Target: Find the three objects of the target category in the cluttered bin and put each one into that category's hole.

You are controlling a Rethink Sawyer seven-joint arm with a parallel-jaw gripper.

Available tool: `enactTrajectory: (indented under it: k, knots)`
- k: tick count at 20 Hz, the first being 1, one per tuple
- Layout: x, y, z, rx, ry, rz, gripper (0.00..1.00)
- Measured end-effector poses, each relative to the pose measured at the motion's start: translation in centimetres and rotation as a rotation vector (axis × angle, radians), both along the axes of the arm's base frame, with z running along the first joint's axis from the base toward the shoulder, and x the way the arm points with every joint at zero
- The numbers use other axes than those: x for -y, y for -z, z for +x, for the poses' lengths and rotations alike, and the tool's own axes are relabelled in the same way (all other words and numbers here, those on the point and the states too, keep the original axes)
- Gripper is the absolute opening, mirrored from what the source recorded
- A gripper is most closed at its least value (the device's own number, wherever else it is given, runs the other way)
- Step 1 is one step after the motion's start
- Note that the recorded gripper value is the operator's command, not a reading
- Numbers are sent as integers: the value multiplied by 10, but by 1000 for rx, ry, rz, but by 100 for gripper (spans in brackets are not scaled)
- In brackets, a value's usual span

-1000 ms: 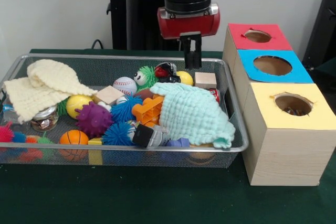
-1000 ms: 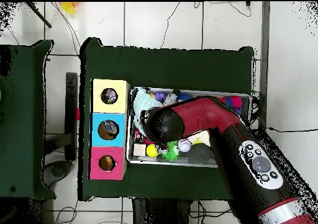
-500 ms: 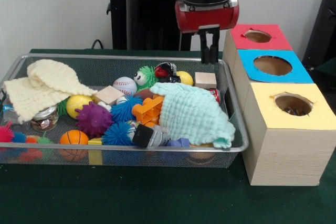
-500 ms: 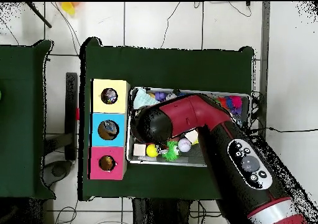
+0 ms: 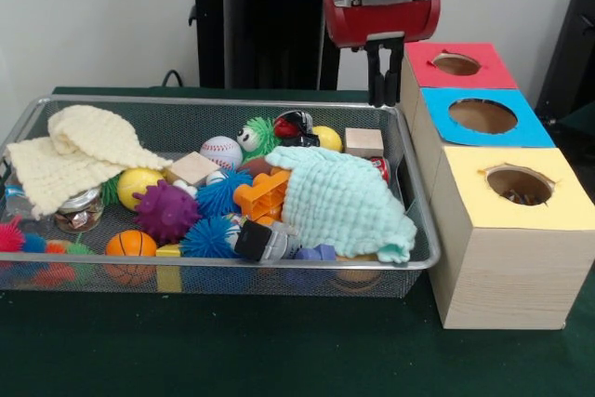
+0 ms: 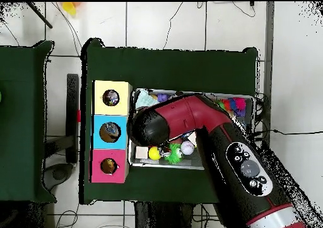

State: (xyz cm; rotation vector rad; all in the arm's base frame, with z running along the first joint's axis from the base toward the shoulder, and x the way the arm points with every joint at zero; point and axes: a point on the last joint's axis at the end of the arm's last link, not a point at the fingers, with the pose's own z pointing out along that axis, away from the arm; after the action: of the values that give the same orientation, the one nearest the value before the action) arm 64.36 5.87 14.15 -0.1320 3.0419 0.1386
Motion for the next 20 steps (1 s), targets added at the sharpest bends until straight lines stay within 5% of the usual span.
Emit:
enactTrajectory:
  k: [11, 20]
  knots:
    - [33, 9, -1, -17, 53, 12, 0]
    - [49, 49, -15, -63, 65, 43, 0]
